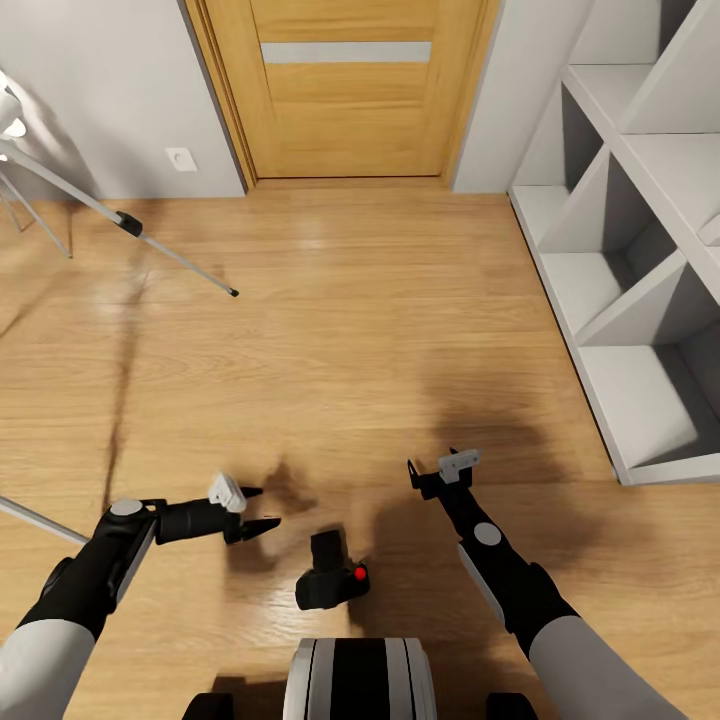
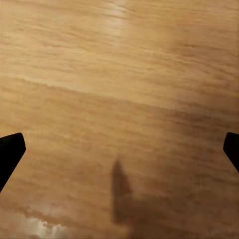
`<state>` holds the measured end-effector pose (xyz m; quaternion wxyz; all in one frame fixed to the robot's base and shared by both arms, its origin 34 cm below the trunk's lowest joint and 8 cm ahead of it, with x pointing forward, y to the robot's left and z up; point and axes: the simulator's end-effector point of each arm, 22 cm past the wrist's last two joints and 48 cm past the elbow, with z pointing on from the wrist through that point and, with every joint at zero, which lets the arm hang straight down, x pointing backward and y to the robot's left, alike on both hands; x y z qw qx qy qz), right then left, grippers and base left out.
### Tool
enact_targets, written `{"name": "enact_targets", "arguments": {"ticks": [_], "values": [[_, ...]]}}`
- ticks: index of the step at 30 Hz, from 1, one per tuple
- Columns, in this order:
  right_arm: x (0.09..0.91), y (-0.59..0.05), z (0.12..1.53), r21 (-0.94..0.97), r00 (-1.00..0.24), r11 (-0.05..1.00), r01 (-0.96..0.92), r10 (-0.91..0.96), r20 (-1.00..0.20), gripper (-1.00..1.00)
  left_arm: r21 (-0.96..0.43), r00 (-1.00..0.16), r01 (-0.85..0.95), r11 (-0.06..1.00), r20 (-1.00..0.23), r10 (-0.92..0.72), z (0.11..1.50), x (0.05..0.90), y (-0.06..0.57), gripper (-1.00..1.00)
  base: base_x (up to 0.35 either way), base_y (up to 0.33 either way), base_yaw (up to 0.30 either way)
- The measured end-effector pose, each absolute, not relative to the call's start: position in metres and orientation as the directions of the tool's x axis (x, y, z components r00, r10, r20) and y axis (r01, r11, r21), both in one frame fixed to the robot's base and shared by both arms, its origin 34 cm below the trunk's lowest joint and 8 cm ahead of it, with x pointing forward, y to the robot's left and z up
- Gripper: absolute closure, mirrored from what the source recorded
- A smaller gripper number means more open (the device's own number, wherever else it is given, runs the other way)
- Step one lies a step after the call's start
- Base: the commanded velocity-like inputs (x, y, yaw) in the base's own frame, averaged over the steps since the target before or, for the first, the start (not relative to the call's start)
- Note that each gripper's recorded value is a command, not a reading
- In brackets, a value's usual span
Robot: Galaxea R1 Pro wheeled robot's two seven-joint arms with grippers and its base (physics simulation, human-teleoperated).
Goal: Attach the digital camera to the camera tripod in the bedroom.
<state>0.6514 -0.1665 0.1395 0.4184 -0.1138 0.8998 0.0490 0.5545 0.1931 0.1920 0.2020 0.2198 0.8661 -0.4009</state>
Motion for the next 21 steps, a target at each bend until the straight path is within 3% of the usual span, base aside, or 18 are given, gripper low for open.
{"name": "enact_targets", "arguments": {"ticks": [12, 21], "values": [[0.651, -0.167, 0.139, -0.007, -0.624, 0.969, -0.246, -0.164, -0.764, -1.0, -0.645, -0.835, 0.547, 0.533, -0.466, 0.292, 0.173, 0.515, 0.177, -1.0, 0.0, 0.0, 0.0], [0.651, -0.167, 0.139, -0.007, -0.624, 0.969, -0.246, -0.164, -0.764, -1.0, -0.633, -0.803, 0.595, 0.495, -0.49, 0.339, 0.168, 0.502, 0.172, -1.0, 0.0, 0.0, 0.0]]}}
